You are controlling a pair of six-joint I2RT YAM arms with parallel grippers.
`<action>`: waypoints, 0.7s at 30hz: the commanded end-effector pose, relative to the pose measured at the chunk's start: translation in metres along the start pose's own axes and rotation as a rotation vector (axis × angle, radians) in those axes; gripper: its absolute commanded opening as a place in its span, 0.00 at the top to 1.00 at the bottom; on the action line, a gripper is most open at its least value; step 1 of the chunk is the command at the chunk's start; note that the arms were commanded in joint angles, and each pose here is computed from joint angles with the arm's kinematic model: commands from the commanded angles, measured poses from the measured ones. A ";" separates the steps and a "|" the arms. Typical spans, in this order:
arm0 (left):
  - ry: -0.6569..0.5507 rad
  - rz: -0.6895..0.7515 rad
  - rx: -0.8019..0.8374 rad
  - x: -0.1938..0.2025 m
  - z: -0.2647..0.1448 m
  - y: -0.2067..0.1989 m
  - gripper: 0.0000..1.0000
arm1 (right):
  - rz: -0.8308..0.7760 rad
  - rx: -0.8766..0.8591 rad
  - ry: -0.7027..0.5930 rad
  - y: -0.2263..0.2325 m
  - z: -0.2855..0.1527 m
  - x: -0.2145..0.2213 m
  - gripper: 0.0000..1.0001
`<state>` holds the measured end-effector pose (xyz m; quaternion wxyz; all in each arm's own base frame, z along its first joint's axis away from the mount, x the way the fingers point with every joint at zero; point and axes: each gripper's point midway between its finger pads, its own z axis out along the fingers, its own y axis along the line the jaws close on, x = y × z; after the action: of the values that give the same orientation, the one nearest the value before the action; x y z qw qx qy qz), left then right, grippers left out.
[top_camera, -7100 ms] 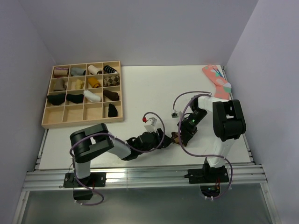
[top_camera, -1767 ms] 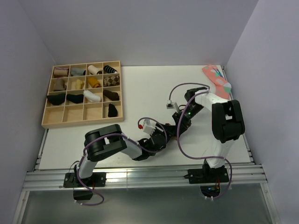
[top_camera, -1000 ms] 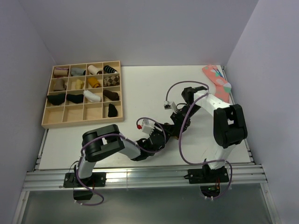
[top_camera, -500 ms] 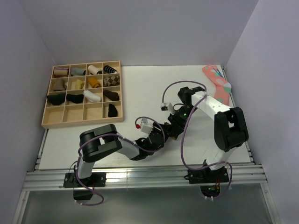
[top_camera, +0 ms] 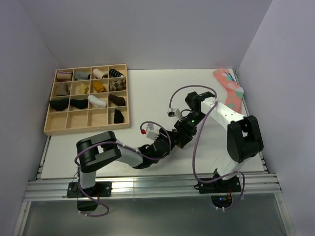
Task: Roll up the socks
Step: Pick up the sock at the center of the board, then place the sock in the storage box.
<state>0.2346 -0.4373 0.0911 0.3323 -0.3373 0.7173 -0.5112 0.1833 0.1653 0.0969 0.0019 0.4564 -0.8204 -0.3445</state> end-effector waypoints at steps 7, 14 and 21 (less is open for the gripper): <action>0.060 0.154 -0.008 -0.024 -0.027 0.009 1.00 | 0.046 0.118 -0.252 0.048 -0.038 -0.045 0.38; 0.038 0.183 0.046 -0.053 -0.052 -0.006 1.00 | 0.078 0.254 -0.318 0.033 -0.064 -0.054 0.36; 0.005 0.265 0.180 -0.104 -0.084 -0.066 1.00 | 0.091 0.307 -0.355 0.012 -0.086 -0.048 0.36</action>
<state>0.2288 -0.3397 0.1489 0.3905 -0.2483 0.7259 -0.5089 0.2103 0.1657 0.1709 -0.1535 0.3460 -0.8735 -0.3061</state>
